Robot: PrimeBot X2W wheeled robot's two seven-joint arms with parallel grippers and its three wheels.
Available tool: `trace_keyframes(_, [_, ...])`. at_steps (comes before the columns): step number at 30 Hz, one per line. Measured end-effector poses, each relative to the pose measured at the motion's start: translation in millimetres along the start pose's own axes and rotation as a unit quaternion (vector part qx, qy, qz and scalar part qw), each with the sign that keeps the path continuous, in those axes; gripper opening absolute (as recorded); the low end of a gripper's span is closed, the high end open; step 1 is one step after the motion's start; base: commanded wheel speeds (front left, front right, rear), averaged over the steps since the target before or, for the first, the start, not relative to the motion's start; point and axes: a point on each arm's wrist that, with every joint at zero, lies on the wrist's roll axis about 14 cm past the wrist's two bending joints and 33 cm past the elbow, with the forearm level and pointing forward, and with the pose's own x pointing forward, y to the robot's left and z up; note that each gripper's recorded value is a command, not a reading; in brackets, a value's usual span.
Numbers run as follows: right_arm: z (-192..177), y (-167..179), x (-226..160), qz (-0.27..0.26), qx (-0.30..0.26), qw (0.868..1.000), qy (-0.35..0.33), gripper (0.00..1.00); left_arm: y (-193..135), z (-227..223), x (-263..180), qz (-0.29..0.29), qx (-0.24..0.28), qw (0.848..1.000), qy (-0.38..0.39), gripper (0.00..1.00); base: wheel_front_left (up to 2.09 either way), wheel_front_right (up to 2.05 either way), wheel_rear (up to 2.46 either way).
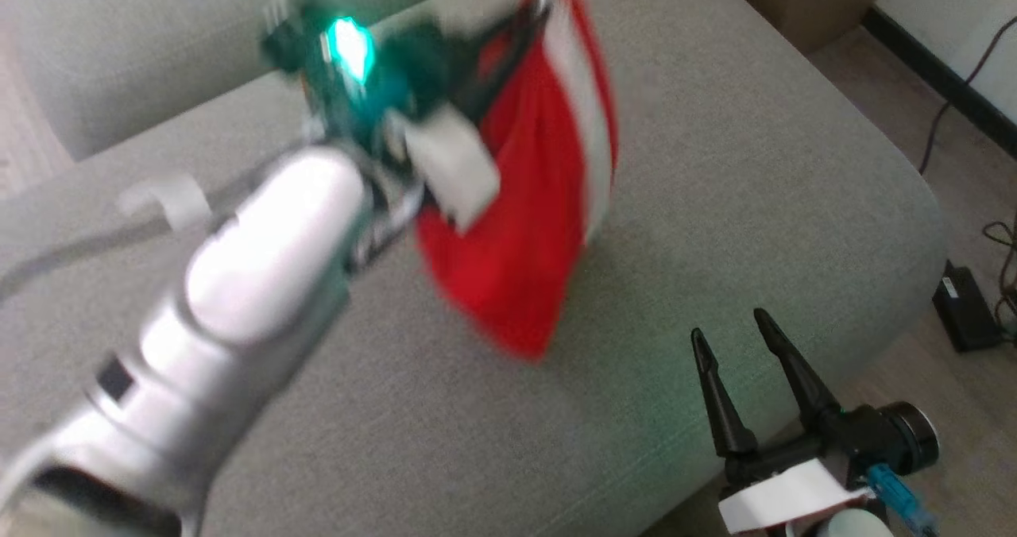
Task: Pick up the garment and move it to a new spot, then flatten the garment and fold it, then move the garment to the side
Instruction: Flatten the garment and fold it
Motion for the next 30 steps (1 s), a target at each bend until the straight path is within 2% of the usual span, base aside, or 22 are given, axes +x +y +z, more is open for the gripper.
trace_keyframes(5, [5, 3, -2, 0.007, 0.005, 1.0, -0.014, 1.0, 28, 82, 0, 0.027, 0.059, 0.996, -0.066, 0.0, 0.0, 0.0, 0.0])
trace_keyframes(8, [7, 7, -3, 0.015, 0.008, 1.0, -0.019, 1.0, 41, 86, -11, 0.045, 0.049, 0.996, -0.057, 0.0, 0.0, 0.0, 0.0])
trace_keyframes(9, [7, 9, -2, 0.018, 0.009, 1.0, -0.02, 1.0, 44, 79, -16, 0.05, 0.035, 0.997, -0.05, 0.0, 0.0, 0.0, 0.0])
trace_keyframes(12, [8, 19, 5, 0.038, 0.009, 0.999, -0.022, 1.0, 42, -7, -51, 0.073, -0.054, 0.995, 0.039, 0.0, 0.0, 0.0, 0.0])
trace_keyframes(15, [9, 25, 13, 0.049, 0.015, 0.998, -0.023, 1.0, 27, -91, -98, 0.109, -0.137, 0.977, 0.12, 0.0, 0.0, 0.0, 0.0])
trace_keyframes(17, [10, 25, 19, 0.05, 0.021, 0.998, -0.024, 1.0, 17, -132, -131, 0.137, -0.175, 0.962, 0.159, 0.0, 0.0, 0.0, 0.0])
trace_keyframes(23, [-2, 39, 40, 0.067, 0.084, 0.994, -0.003, 1.0, 23, -169, -199, 0.225, -0.231, 0.931, 0.169, 0.0, 0.0, 0.0, 0.0])
trace_keyframes(26, [-7, 52, 49, 0.085, 0.093, 0.992, 0.008, 1.0, 28, -179, -222, 0.253, -0.233, 0.922, 0.178, 0.0, 0.0, 0.0, 0.0])
trace_keyframes(30, [-17, 84, 68, 0.13, 0.108, 0.985, 0.031, 1.0, 35, -194, -261, 0.298, -0.235, 0.905, 0.194, 0.0, 0.0, 0.0, 0.0])
